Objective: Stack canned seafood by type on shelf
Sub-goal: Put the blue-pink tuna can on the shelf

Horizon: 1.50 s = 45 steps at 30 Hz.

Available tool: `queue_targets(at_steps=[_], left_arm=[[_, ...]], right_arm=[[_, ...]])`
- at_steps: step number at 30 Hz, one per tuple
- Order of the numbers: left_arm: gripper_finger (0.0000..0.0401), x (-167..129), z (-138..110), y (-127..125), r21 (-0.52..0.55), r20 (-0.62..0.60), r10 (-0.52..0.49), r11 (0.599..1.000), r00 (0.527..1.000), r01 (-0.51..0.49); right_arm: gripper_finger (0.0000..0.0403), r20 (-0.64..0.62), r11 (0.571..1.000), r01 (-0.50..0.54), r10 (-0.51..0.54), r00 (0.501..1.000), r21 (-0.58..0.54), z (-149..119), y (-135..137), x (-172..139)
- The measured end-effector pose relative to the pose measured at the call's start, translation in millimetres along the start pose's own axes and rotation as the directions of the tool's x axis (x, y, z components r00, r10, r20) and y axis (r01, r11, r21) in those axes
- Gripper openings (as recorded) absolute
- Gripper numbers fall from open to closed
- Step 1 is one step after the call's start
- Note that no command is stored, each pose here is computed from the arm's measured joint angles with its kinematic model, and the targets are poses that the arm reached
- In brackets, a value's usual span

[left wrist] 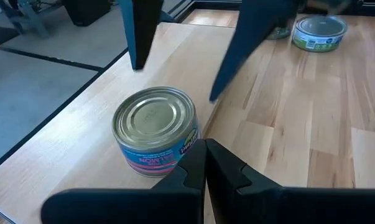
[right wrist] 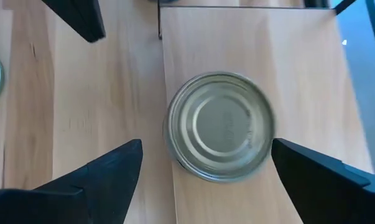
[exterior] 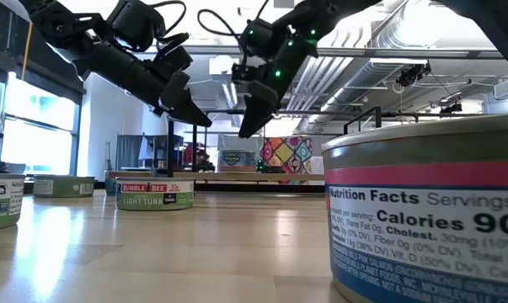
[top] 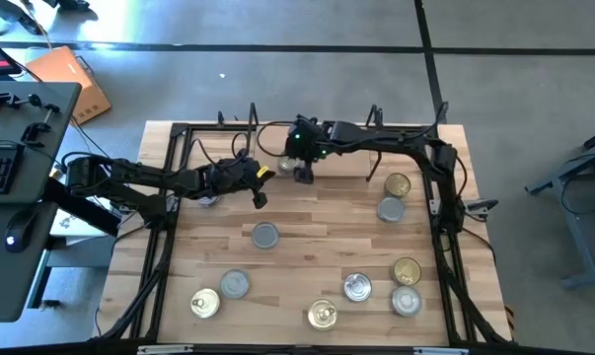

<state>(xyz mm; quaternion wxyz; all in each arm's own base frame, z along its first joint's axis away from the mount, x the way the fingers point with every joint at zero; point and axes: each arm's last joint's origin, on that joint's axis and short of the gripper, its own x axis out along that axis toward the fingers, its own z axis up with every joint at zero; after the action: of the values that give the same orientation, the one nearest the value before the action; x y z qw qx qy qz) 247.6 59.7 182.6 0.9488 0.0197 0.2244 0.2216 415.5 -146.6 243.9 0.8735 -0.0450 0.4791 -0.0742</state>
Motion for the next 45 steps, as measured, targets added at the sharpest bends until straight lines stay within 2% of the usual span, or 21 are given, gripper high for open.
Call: queue_targets(at_steps=[4, 8, 11, 15, 17, 20, 24, 27, 35, 38, 45], left_arm=[[0.0000, -0.4, -2.6, -1.5, 0.009, -0.026, -0.005, 1.000, 1.000, 0.005], [0.0000, -2.0, -5.7, -7.3, 0.028, -0.056, -0.026, 0.999, 0.998, 0.027], [0.0000, -3.4, -5.9, -12.6, 0.038, -0.057, -0.043, 0.998, 0.997, 0.046], [0.0000, -4.8, -5.5, -17.4, 0.046, -0.052, -0.064, 0.997, 0.997, 0.066], [0.0000, -5.3, -5.5, -19.0, 0.045, -0.051, -0.070, 0.996, 0.996, 0.072], [0.0000, -6.0, -5.6, -21.1, 0.034, -0.051, -0.078, 0.996, 0.996, 0.079], [0.0000, -6.3, -5.5, -21.8, 0.029, -0.049, -0.065, 0.997, 0.997, 0.066], [0.0000, -6.3, -5.3, -21.1, 0.029, -0.047, -0.041, 0.999, 0.998, 0.042], [0.0000, -6.3, -4.9, -21.0, 0.028, -0.043, -0.038, 0.999, 0.998, 0.040], [0.0000, -6.2, -5.0, -20.8, 0.028, -0.044, -0.037, 0.999, 0.998, 0.038], [0.0000, -6.2, -5.0, -20.5, 0.034, -0.044, -0.028, 0.999, 0.999, 0.029]], right_arm=[[0.0350, 0.048, 1.000, -0.016, 0.017, 0.999, -0.019, -4.4, 3.5, -15.3], [0.0350, 0.094, 0.998, -0.018, 0.023, 0.995, -0.057, -35.3, 28.2, -12.2], [0.0350, 0.171, 0.989, 0.096, -0.076, 0.982, -0.111, -54.0, 53.2, -5.9], [0.0350, 0.255, 0.922, 0.271, -0.202, 0.946, -0.276, -69.5, 78.9, 13.4], [0.0350, 0.309, 0.886, 0.349, -0.254, 0.917, -0.306, -68.4, 85.1, 19.6], [0.0350, 0.307, 0.838, 0.411, -0.310, 0.900, -0.359, -63.9, 87.8, 29.6], [0.0350, 0.296, 0.818, 0.415, -0.314, 0.902, -0.399, -51.0, 83.1, 44.7], [0.0350, 0.244, 0.808, 0.408, -0.332, 0.911, -0.424, -45.5, 76.6, 55.8], [0.0350, 0.118, 0.817, 0.352, -0.337, 0.934, -0.456, -40.1, 68.9, 62.8], [0.0350, 0.106, 0.822, 0.348, -0.337, 0.935, -0.452, -40.2, 74.2, 62.4], [0.0350, 0.103, 0.783, 0.358, -0.358, 0.928, -0.508, -38.6, 95.8, 60.2]])
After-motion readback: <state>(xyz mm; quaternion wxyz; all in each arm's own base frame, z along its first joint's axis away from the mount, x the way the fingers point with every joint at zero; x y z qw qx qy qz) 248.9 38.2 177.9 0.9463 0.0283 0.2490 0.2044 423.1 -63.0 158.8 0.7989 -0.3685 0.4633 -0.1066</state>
